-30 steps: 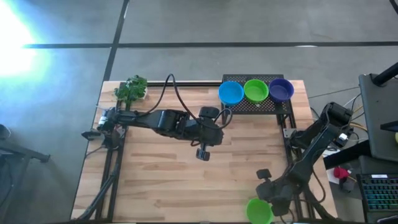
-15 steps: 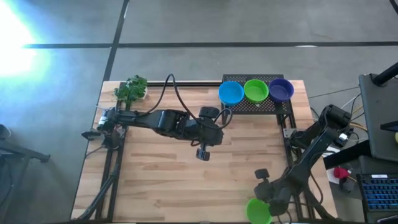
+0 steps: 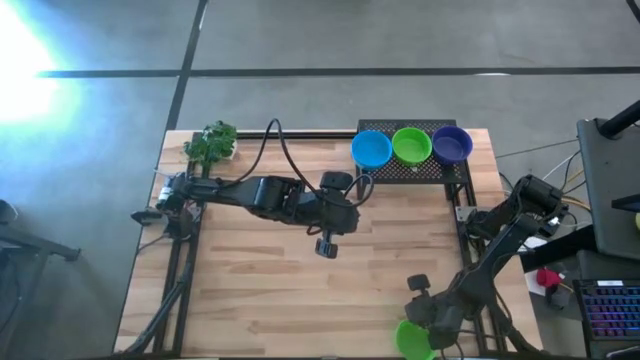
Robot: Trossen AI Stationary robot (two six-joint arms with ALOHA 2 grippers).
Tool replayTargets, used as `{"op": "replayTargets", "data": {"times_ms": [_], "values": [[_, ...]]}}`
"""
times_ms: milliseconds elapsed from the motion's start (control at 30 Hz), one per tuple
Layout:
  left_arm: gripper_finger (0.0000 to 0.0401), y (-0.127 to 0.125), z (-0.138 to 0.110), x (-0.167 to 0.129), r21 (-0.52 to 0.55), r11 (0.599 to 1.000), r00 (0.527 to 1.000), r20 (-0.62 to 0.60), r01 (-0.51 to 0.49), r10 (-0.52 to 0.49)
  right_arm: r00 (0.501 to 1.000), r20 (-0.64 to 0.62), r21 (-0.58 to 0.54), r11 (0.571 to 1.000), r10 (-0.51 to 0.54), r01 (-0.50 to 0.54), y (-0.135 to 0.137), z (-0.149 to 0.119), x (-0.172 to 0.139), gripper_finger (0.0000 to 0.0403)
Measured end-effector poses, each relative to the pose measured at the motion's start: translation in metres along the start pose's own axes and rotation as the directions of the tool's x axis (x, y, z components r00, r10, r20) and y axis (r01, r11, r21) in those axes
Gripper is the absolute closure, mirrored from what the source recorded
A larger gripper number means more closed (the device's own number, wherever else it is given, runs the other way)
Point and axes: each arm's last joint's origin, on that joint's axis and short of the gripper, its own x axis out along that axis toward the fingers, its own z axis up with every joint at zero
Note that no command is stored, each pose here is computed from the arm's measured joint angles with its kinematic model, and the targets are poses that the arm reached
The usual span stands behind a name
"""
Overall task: Pick & Place Mini bowls
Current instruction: Stack the green bowl on the stacked green bowls on the shelf
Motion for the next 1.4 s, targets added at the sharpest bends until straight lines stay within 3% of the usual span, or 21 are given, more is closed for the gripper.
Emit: {"op": "replayTargets", "data": {"times_ms": [333,533,767,933,1200,1400], "values": [[0.0358,0.0,0.001,0.0,-0.004,1.0,1.0,0.011,-0.004,0.004,0.999,-0.035,0.039,0.999,-0.014,0.016,0.0,-0.003,0.01,0.0348],[0.0358,0.0,0.001,0.0,-0.001,1.0,1.0,0.014,-0.005,0.005,0.998,-0.056,0.063,0.998,-0.016,0.019,-0.001,-0.004,0.014,0.0388],[0.0358,0.0,0.001,0.0,0.001,1.0,1.0,0.014,-0.005,0.005,0.999,-0.018,0.079,0.997,-0.026,0.027,-0.003,0.0,0.006,0.0394],[0.0358,0.0,0.001,0.0,0.026,1.0,1.0,0.014,-0.005,0.005,0.995,0.026,0.12,0.989,-0.091,0.088,-0.016,0.008,-0.014,0.0394],[0.0358,0.001,0.001,-0.001,0.061,0.998,1.0,0.015,-0.006,0.005,0.978,-0.033,0.308,0.929,-0.204,0.204,-0.064,0.017,-0.06,0.0394],[0.0358,0.002,0.002,-0.005,0.061,0.998,1.0,0.022,-0.009,0.008,0.973,0.052,0.448,0.876,-0.223,0.177,-0.107,0.021,-0.109,0.0394]]}}
